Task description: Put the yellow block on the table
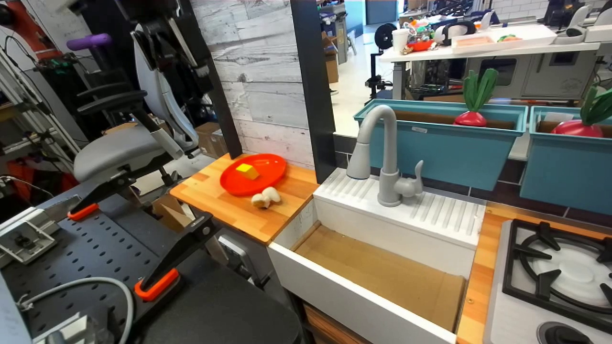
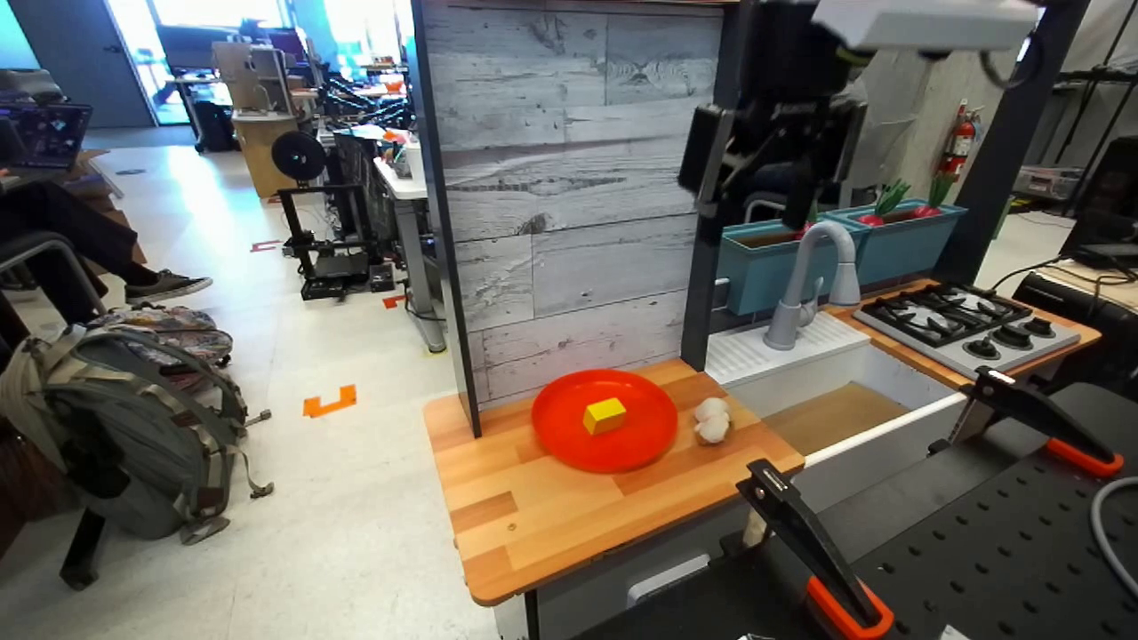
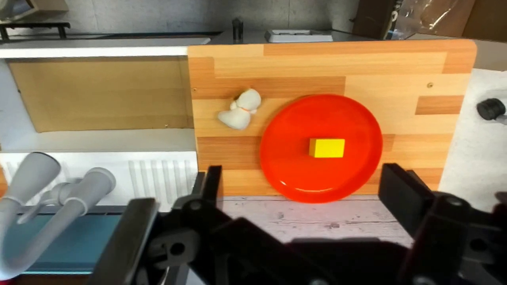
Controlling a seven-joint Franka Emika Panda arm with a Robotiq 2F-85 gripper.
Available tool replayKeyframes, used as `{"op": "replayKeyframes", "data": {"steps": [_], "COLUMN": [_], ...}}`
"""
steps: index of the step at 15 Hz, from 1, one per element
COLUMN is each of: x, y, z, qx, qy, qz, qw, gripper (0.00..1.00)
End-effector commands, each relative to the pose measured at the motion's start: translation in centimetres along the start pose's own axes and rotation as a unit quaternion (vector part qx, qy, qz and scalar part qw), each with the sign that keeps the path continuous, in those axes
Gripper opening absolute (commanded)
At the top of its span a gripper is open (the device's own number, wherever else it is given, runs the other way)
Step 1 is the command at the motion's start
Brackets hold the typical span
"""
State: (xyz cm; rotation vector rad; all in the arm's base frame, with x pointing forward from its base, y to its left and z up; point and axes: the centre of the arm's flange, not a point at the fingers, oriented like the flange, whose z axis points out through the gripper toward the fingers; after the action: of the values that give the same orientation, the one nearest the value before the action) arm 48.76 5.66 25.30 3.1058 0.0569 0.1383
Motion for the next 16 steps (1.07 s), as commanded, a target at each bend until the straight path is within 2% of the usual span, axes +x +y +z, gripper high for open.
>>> {"op": "replayKeyframes", "data": {"steps": [1,8,16], "x": [4.9,8.8,11.3], "y": [-3.2,-6.8,-10.0], "z": [6.9,18.8,25.9], "qx": [-0.005,-0.011,-0.016], "qy": [0.010,-0.016,-0.040], "qz": [-0.007,-0.024,-0.047], "qw": [0.9999,0.9995,0.9980], "gripper": [1.00,1.00,1.00]}}
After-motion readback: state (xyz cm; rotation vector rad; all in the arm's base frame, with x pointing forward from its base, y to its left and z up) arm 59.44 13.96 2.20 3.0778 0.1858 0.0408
